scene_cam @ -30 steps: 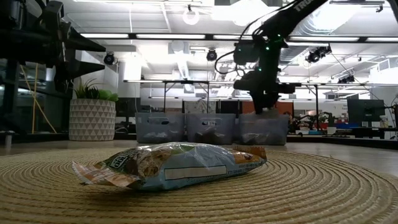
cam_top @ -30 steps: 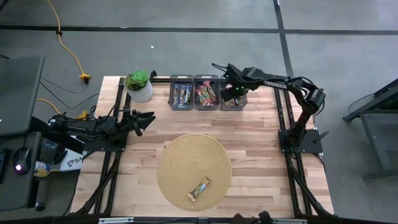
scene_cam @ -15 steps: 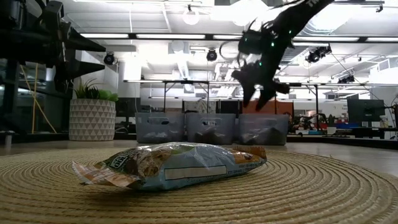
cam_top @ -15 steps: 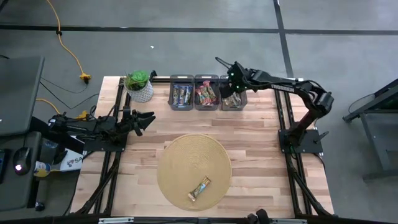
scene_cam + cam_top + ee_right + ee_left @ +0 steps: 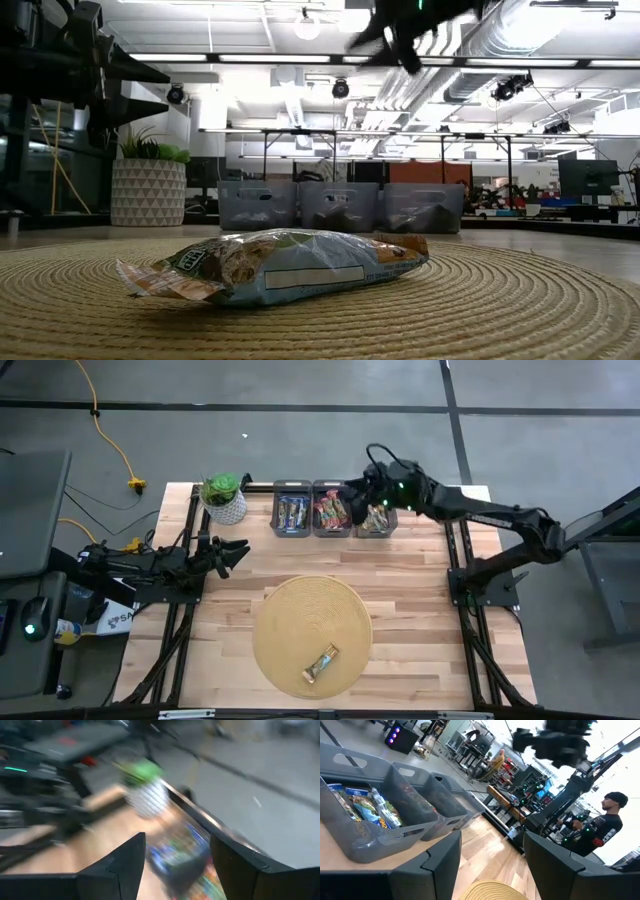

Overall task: Pick and place Granola Bars by type
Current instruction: Put the yellow granola bar into the right black bin

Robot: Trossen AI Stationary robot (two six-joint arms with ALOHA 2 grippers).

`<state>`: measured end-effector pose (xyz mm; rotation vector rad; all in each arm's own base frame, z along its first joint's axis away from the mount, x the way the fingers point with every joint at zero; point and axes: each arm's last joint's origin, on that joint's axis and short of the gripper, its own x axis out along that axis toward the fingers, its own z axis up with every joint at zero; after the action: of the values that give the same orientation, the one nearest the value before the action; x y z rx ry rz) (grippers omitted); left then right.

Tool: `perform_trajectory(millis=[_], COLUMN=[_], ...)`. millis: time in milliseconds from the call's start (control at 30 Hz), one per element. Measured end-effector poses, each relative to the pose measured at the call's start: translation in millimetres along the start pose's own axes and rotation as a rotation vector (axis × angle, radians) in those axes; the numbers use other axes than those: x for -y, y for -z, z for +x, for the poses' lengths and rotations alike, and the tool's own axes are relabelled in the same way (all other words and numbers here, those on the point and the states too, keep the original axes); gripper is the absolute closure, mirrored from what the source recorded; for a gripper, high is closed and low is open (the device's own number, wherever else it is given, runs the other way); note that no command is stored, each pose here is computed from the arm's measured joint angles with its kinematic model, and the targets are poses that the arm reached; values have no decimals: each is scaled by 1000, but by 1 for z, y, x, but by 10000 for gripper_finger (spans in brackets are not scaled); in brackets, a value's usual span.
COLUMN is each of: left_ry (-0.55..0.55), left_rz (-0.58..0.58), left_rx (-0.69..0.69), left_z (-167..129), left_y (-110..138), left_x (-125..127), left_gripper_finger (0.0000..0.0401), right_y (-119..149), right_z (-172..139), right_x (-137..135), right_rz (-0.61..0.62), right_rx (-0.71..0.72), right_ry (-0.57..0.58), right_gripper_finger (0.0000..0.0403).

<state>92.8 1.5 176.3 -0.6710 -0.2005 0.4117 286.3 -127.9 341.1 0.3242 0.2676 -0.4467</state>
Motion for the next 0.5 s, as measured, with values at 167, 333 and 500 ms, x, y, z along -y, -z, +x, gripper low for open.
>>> perform_trajectory(millis=[167, 333, 500], left_ry=[1, 0, 0], left_rz=[0, 0, 0], left_rx=[0, 0, 0], left_z=[0, 0, 0], left_y=[0, 0, 0], left_x=[0, 0, 0], left_gripper_finger=[190, 190, 190], right_y=[-5, -7, -20], right_z=[-16, -30, -53], right_x=[-55, -103, -143], right_rz=[-65, -118, -238], right_rx=[134, 177, 178], right_ry=[-176, -270, -244], right_gripper_finger=[198, 198, 198])
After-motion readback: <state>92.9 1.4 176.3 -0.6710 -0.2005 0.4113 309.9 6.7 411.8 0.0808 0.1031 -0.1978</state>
